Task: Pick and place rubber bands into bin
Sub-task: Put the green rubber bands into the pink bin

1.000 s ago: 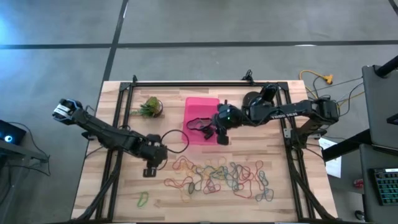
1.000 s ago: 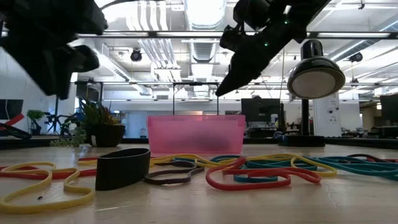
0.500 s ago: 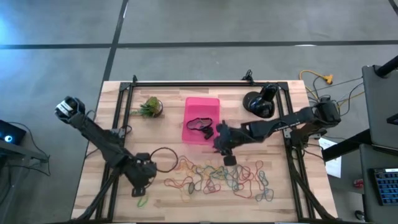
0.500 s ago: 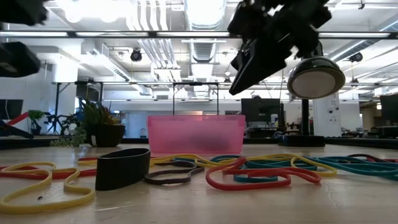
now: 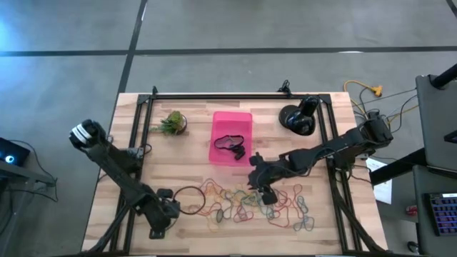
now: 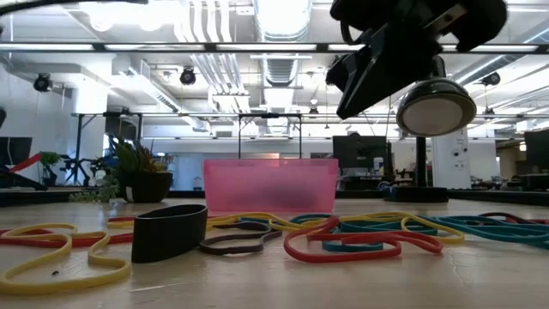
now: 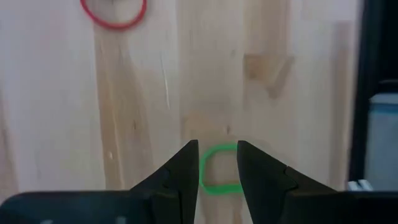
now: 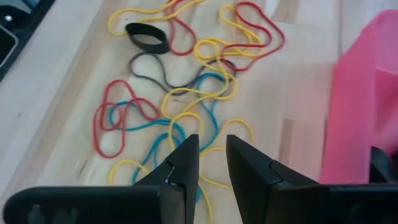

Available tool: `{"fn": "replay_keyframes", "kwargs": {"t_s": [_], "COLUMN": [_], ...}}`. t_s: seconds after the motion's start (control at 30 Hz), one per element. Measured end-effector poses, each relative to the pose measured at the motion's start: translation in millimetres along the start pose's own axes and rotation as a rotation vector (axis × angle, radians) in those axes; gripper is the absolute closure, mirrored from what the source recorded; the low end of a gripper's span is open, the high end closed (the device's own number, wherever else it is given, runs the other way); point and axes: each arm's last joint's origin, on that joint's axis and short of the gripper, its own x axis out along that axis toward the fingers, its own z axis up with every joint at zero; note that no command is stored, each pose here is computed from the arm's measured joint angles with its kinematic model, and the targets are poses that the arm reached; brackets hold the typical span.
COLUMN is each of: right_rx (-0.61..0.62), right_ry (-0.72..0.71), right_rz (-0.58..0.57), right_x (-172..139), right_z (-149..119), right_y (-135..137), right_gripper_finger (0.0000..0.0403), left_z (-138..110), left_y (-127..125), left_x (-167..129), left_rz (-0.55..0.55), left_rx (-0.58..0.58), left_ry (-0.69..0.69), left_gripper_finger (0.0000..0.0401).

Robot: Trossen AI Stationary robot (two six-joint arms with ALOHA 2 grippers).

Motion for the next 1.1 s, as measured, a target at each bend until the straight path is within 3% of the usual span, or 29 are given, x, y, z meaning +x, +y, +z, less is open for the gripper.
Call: {"fn": "replay_keyframes", "kwargs": {"t_s": [0.23, 0.53, 1.1], "right_rx": [-0.016, -0.032, -0.070], "right_ry": [-0.002, -0.002, -0.003], "right_rz": [0.003, 0.003, 0.004], "right_x": [0.0, 0.0, -0.1], "right_z": [0.1, 0.1, 0.2], "right_y": [3.6, 3.6, 3.6], "right_gripper_finger": [0.0333, 0.0326, 0.0328], "left_z": [4.1, 3.9, -3.7], "left_y": [-7.0, -6.9, -4.4], "left_x": [16.9, 18.2, 17.3], "left_rz": [0.013, 0.035, 0.082], "left_rx": [-0.052, -0.105, -0.093], "left_ry": [0.078, 0.097, 0.132], "left_gripper_finger": [0.0308, 0.0308, 0.0308]}}
